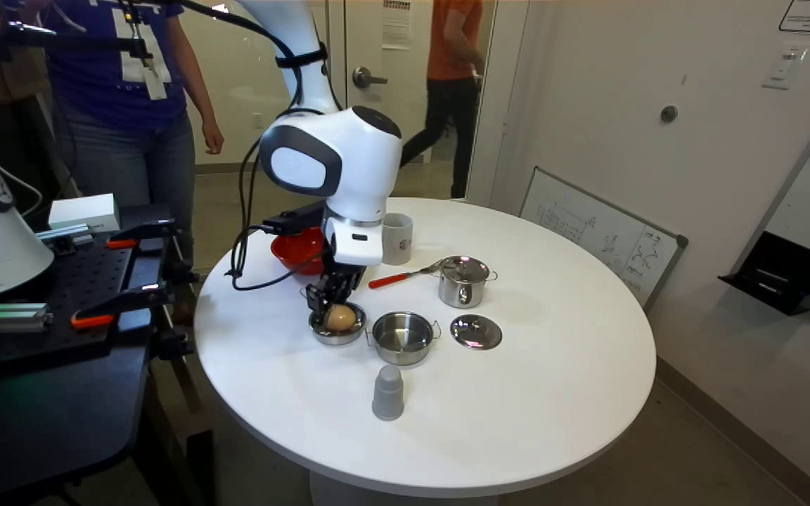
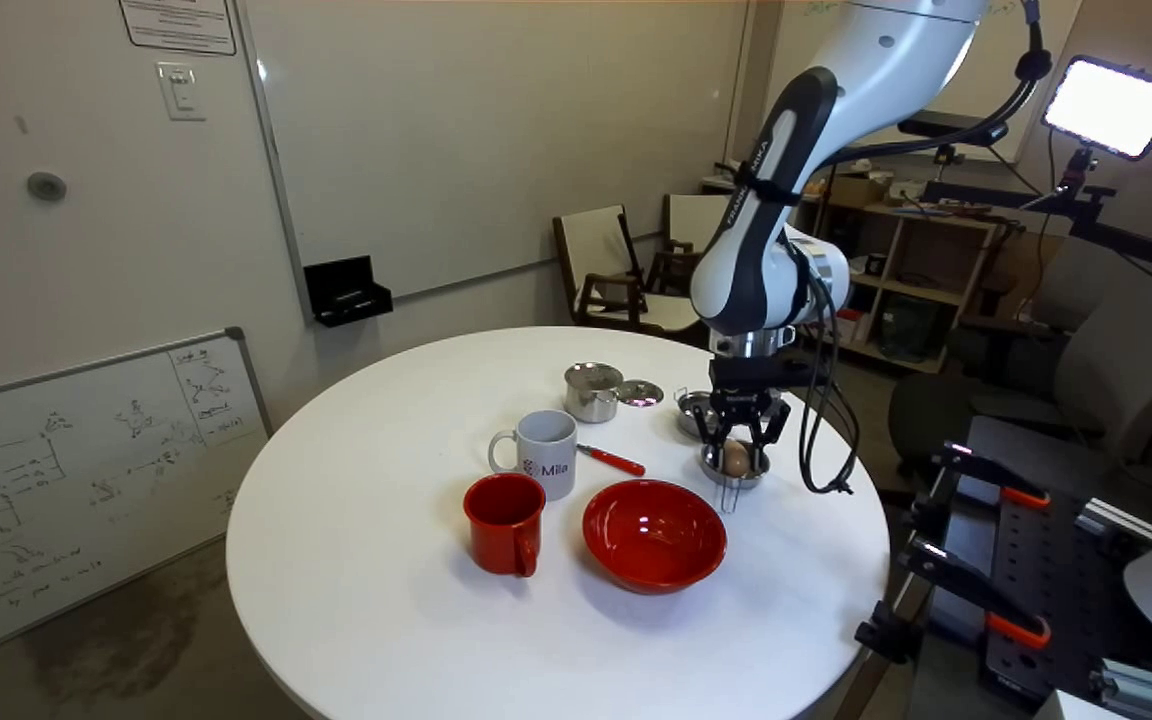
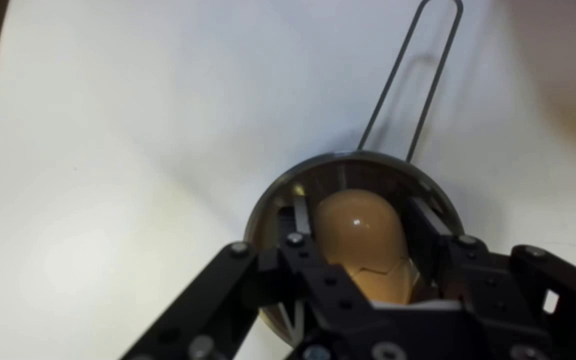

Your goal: Take the brown object from the silver pan and place it on the table

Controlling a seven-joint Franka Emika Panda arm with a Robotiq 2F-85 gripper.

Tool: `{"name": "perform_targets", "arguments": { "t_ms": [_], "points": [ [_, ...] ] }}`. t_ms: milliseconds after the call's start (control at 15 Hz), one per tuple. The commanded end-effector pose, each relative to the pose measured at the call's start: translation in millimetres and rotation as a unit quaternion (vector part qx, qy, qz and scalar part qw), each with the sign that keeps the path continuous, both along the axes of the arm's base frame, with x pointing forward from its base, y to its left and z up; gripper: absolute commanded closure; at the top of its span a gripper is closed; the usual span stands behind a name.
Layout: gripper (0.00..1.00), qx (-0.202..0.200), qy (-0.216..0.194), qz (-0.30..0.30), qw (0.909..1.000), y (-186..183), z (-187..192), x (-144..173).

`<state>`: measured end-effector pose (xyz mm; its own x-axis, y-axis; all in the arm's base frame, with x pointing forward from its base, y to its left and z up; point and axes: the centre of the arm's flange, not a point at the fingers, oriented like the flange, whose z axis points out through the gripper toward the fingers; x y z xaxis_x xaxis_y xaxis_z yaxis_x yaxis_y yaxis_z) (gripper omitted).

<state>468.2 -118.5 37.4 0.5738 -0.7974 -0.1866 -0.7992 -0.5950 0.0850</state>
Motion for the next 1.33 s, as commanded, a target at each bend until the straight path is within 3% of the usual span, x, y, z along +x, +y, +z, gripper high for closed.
{"name": "perform_targets", "arguments": {
  "t_ms": [0, 600, 1267],
  "points": [
    [0.77, -0.019, -0.013, -0.001, 0.9997, 8, 17, 0],
    [0.77, -0.053, -0.023, 0.027, 0.9980, 16, 49, 15],
    [0.77, -0.038, -0.015, 0.132, 0.9904, 25, 42, 69]
  ]
}}
